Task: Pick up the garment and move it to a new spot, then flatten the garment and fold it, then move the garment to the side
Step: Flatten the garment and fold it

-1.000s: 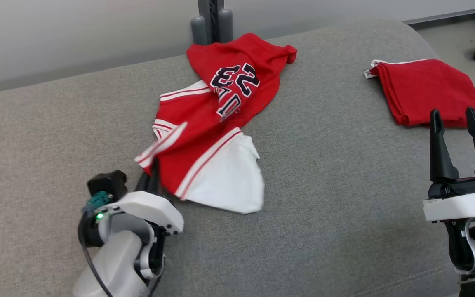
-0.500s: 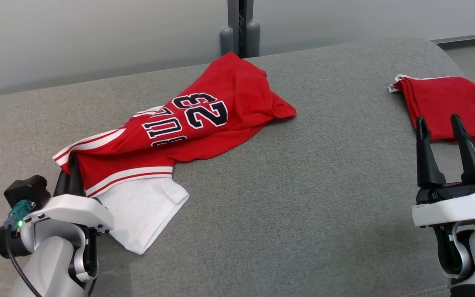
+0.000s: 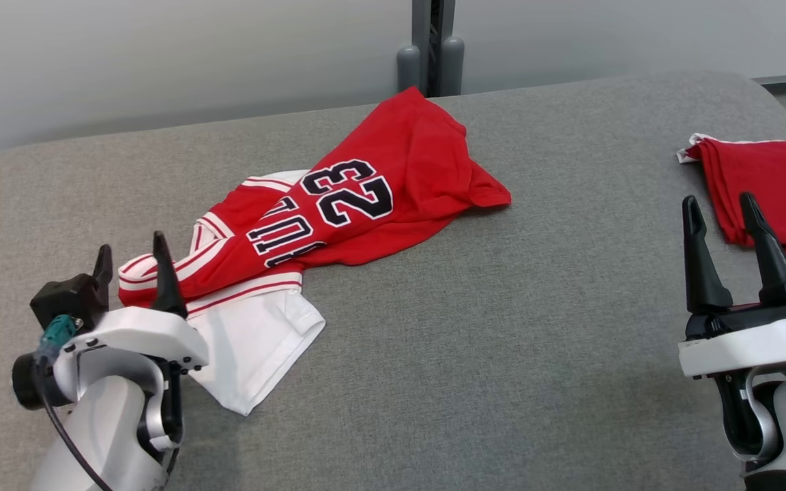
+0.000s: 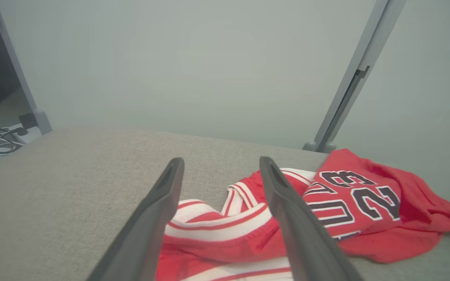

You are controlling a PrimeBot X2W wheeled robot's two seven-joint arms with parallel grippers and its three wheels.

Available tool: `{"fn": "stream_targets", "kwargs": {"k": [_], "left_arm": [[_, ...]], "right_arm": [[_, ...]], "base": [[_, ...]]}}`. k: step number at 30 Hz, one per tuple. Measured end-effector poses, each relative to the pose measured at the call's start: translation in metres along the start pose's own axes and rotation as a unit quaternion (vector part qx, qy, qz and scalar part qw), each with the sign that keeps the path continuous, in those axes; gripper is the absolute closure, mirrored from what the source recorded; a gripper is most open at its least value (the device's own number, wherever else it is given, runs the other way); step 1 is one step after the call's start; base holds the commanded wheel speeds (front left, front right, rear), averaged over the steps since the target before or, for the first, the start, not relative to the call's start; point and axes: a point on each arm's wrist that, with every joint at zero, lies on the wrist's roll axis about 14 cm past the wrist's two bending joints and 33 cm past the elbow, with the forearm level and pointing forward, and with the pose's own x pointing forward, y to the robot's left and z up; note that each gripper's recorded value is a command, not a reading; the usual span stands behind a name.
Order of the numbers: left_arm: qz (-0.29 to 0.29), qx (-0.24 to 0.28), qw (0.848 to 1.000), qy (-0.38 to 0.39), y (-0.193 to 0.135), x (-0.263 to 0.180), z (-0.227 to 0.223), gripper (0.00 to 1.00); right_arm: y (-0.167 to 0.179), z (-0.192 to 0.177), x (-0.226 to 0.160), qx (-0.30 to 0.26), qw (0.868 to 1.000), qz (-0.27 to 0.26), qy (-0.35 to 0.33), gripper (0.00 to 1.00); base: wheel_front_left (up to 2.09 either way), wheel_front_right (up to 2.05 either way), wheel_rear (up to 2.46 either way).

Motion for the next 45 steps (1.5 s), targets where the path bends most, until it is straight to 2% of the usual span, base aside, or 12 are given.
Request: {"fn": "stream_targets", "kwargs": {"k": [8, 14, 18, 28, 34, 42, 43, 44, 45], "left_arm": [[-0.039, -0.012, 0.995, -0.089, -0.022, -0.029, 0.046, 0.0], [-0.047, -0.024, 0.993, -0.107, -0.025, -0.058, 0.049, 0.0], [-0.045, -0.028, 0.995, -0.09, -0.021, -0.073, 0.033, 0.0], [-0.028, -0.023, 0.997, -0.063, -0.008, -0.077, 0.014, 0.0], [0.015, -0.032, 0.998, -0.053, 0.014, -0.08, 0.009, 0.0], [0.053, -0.032, 0.997, -0.044, 0.035, -0.085, 0.004, 0.0], [0.055, -0.032, 0.997, -0.043, 0.036, -0.085, 0.004, 0.0], [0.056, -0.032, 0.997, -0.043, 0.037, -0.085, 0.004, 0.0], [0.057, -0.032, 0.997, -0.043, 0.038, -0.086, 0.004, 0.0]], "right_arm": [[0.023, -0.01, 0.004, 0.009, 0.999, 0.031, 0.013, 0.0], [0.045, -0.026, 0.009, 0.002, 0.997, 0.068, 0.034, 0.0], [0.061, -0.047, 0.015, -0.004, 0.993, 0.096, 0.063, 0.0], [0.08, -0.123, 0.054, -0.03, 0.976, 0.139, 0.167, 0.0], [0.087, -0.177, 0.076, -0.053, 0.956, 0.156, 0.242, 0.0], [0.096, -0.212, 0.084, -0.066, 0.942, 0.174, 0.281, 0.0], [0.095, -0.214, 0.086, -0.064, 0.942, 0.17, 0.282, 0.22], [0.095, -0.216, 0.086, -0.063, 0.941, 0.169, 0.286, 0.82], [0.095, -0.217, 0.085, -0.064, 0.94, 0.168, 0.289, 1.0]], "base": [[0.0, 0.0, 0.0], [0.0, 0.0, 0.0], [0.0, 0.0, 0.0], [0.0, 0.0, 0.0], [0.0, 0.0, 0.0], [0.0, 0.0, 0.0], [0.0, 0.0, 0.0], [0.0, 0.0, 0.0], [0.0, 0.0, 0.0]]}}
